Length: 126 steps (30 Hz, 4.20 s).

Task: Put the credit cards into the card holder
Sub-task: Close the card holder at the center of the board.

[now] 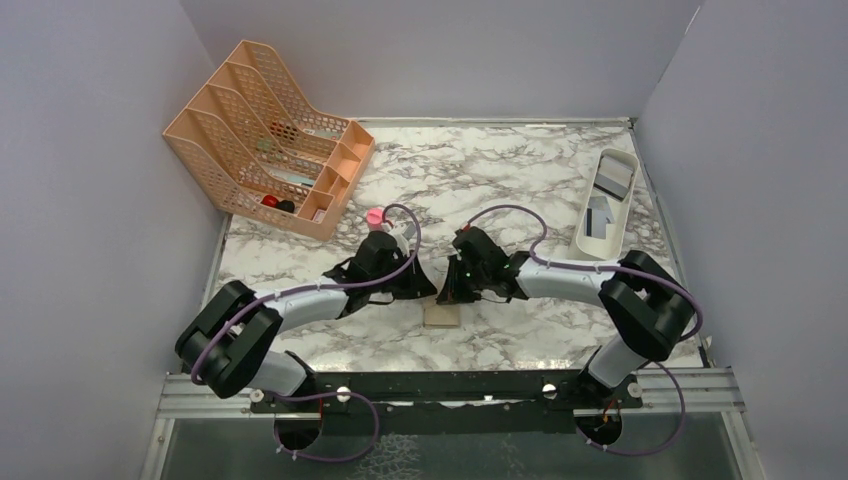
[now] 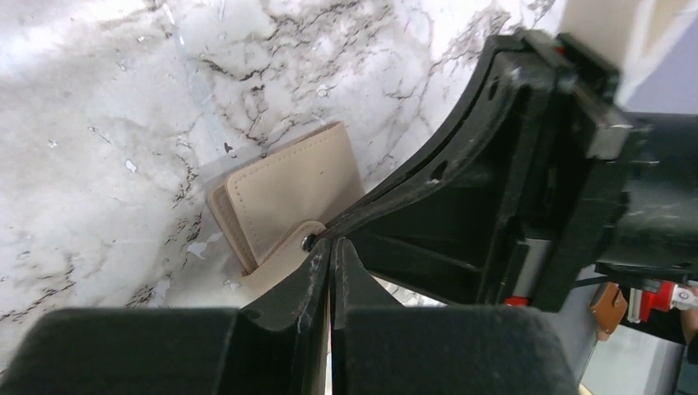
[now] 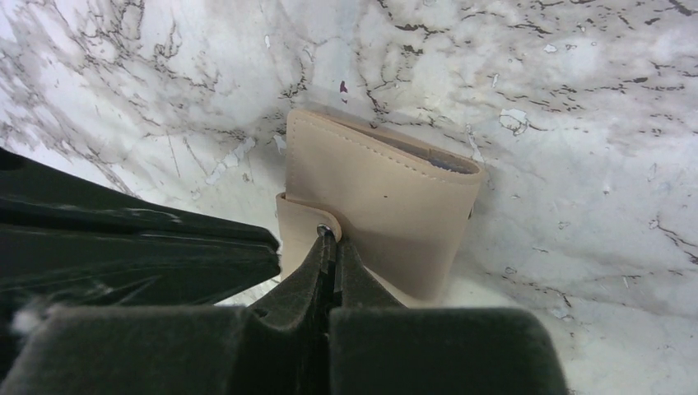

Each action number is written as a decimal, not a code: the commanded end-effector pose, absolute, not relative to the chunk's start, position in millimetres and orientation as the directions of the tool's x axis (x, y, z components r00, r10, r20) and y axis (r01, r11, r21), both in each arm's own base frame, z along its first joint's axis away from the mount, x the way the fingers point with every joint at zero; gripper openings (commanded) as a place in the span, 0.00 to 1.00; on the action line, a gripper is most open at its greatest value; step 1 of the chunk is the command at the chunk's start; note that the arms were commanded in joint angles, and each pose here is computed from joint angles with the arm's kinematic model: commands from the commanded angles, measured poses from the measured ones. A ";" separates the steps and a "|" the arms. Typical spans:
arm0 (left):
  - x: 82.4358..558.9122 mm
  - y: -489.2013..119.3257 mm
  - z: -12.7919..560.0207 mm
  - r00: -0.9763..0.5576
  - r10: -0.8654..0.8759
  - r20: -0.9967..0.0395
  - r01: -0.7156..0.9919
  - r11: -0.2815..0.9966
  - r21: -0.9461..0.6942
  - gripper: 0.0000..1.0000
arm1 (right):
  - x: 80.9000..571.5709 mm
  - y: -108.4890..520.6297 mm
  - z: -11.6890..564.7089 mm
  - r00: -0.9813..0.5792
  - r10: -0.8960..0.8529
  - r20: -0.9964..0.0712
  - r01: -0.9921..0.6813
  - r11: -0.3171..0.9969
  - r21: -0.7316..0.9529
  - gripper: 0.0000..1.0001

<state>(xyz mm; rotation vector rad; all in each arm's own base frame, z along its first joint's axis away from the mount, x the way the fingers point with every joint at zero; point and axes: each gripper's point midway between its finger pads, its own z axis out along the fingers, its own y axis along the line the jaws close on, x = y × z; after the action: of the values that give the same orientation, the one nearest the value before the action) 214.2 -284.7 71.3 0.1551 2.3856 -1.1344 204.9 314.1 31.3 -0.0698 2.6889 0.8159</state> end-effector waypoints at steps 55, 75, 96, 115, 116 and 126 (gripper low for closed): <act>206.0 -294.9 51.8 -0.898 -0.054 -0.436 0.288 0.677 -0.678 0.13 | 218.2 303.3 64.6 -0.930 0.048 -0.365 -0.123 0.894 0.431 0.04; 211.6 -290.0 59.2 -0.882 -0.087 -0.464 0.280 0.695 -0.662 0.15 | 211.8 312.9 48.9 -0.954 0.075 -0.291 -0.073 0.881 0.467 0.17; 208.7 -288.6 54.9 -0.884 -0.092 -0.459 0.275 0.690 -0.669 0.15 | 203.1 324.9 39.7 -0.969 0.121 -0.215 -0.015 0.842 0.540 0.24; 213.8 -275.1 70.2 -0.859 -0.119 -0.498 0.262 0.734 -0.626 0.16 | 199.6 325.8 44.8 -0.968 0.146 -0.203 0.004 0.822 0.569 0.20; 214.1 -273.2 69.4 -0.858 -0.121 -0.500 0.257 0.741 -0.620 0.16 | 199.6 325.4 45.4 -0.968 0.145 -0.204 0.004 0.823 0.568 0.20; 206.4 -263.4 47.0 -0.874 -0.109 -0.473 0.227 0.770 -0.597 0.11 | 202.7 318.4 55.9 -0.959 0.147 -0.244 -0.011 0.835 0.550 0.20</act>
<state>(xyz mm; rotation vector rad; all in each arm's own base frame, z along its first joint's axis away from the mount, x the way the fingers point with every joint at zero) 208.8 -270.6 58.6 0.0956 2.4517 -0.9680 202.4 318.9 47.0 0.1162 2.7615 0.8255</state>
